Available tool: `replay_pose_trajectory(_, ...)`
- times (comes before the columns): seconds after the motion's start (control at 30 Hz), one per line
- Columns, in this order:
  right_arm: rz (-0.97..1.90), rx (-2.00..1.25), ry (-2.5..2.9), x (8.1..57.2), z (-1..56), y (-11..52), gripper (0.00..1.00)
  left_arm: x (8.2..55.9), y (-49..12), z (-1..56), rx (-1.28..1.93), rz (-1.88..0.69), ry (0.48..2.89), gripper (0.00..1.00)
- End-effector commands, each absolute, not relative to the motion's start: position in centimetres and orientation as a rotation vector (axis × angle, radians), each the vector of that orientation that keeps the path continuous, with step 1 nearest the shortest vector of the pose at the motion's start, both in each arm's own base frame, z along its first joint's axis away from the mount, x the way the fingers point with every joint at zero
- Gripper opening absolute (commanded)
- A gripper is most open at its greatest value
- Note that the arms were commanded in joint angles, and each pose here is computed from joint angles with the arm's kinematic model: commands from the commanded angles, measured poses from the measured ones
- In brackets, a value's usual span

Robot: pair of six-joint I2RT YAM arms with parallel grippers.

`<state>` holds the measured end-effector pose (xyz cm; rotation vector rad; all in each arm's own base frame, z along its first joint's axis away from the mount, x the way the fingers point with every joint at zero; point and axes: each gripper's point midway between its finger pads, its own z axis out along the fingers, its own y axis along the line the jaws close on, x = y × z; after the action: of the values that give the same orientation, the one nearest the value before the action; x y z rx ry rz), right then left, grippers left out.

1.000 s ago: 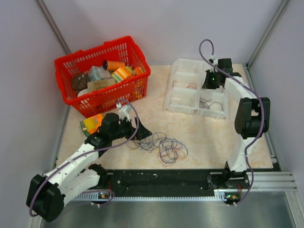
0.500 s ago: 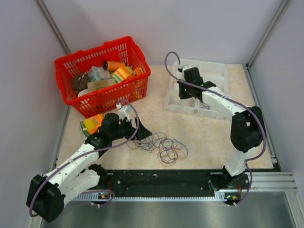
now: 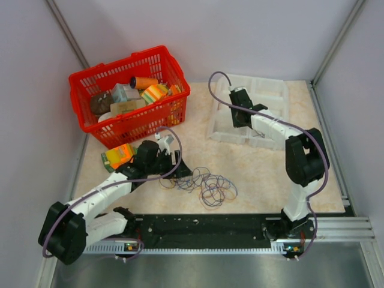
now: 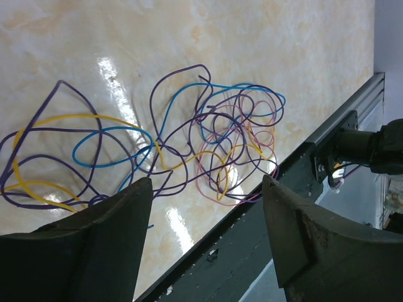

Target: Untangle the cables

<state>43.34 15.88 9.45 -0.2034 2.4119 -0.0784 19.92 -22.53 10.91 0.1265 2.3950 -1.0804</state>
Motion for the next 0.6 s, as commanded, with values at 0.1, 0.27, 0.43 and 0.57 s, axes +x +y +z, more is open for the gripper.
replay_pose_trajectory(0.1, -0.219, -0.205, 2.344, 45.8, 11.3, 14.1, 0.0, 20.6, -23.6, 14.5, 0.178, -1.1, 2.285, 0.72)
replay_pose_trajectory(0.27, -0.139, -0.241, 2.343, 43.7, 13.1, 16.1, 0.27, 22.2, -20.1, 13.3, 0.043, -0.83, 2.296, 0.87)
replay_pose_trajectory(0.43, -0.016, -0.323, 2.227, 39.0, 18.8, 20.2, 0.62, 22.8, -17.7, 11.7, -0.078, -0.66, 2.346, 0.83)
replay_pose_trajectory(0.57, 0.443, -0.489, 2.249, 33.1, 18.4, 26.8, 0.66, 24.1, -16.2, 10.7, -0.128, -0.548, 2.305, 0.82)
